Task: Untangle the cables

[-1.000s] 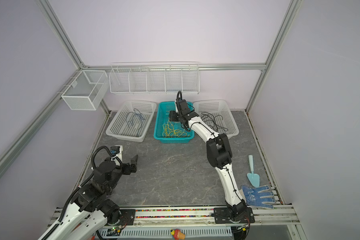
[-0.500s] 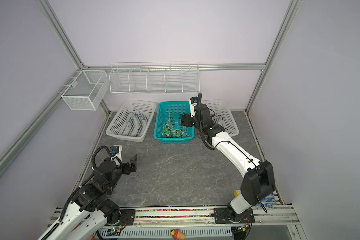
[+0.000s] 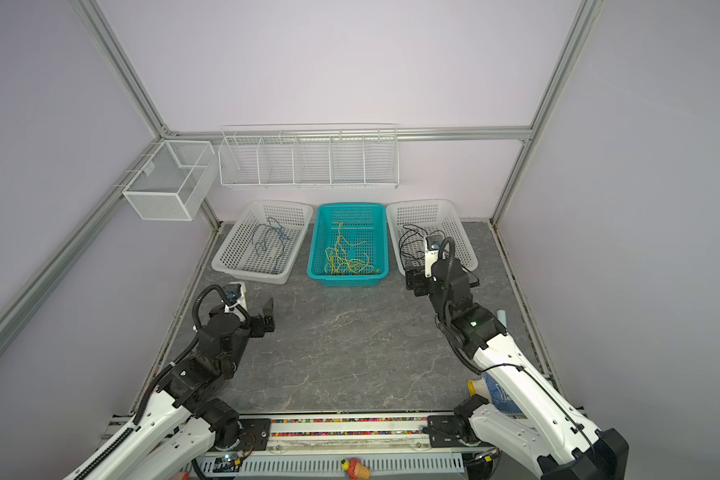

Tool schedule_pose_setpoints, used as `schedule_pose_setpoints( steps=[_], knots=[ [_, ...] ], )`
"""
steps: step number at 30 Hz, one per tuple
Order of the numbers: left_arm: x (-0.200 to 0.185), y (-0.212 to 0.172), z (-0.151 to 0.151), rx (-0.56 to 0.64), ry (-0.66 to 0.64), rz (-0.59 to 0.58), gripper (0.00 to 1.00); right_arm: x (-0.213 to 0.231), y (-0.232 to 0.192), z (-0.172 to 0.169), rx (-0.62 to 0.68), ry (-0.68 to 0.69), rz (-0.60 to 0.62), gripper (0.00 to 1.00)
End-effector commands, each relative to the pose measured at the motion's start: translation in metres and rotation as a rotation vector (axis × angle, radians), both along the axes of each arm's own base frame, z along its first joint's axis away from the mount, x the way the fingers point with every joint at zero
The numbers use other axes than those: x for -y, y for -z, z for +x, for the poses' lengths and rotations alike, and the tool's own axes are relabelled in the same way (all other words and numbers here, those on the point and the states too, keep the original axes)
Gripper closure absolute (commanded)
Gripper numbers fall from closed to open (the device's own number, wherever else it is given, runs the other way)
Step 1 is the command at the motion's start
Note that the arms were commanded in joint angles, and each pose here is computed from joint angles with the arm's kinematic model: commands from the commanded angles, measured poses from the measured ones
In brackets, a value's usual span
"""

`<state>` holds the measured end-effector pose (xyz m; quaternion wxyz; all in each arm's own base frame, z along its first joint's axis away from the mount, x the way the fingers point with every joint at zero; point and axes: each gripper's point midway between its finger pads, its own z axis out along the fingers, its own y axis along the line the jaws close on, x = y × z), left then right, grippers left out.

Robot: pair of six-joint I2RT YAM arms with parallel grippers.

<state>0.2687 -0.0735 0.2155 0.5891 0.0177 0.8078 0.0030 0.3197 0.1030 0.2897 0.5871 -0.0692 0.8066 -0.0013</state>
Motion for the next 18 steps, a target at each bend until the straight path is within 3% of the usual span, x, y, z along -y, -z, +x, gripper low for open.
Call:
schedule_pose_setpoints(
  steps=[1, 7, 10, 15, 18],
  knots=[
    [-0.013, -0.003, 0.017, 0.056, -0.099, 0.002, 0.01, 0.039, 0.015, -0.012, 0.044, 0.153, -0.084, 0.11],
    [-0.046, 0.029, 0.051, 0.003, -0.216, -0.071, 0.01, 0.077, 0.044, -0.028, 0.122, 0.273, -0.062, 0.11],
    [-0.057, 0.028, 0.063, 0.04, -0.263, -0.051, 0.01, 0.08, 0.049, -0.028, 0.158, 0.257, -0.042, 0.11],
    [-0.065, 0.04, 0.077, 0.066, -0.281, 0.069, 0.01, 0.103, 0.075, -0.016, 0.097, 0.378, -0.038, 0.11],
    [-0.082, 0.057, 0.08, 0.061, -0.334, 0.032, 0.01, 0.113, 0.089, -0.009, 0.084, 0.43, 0.0, 0.11]
  ],
)
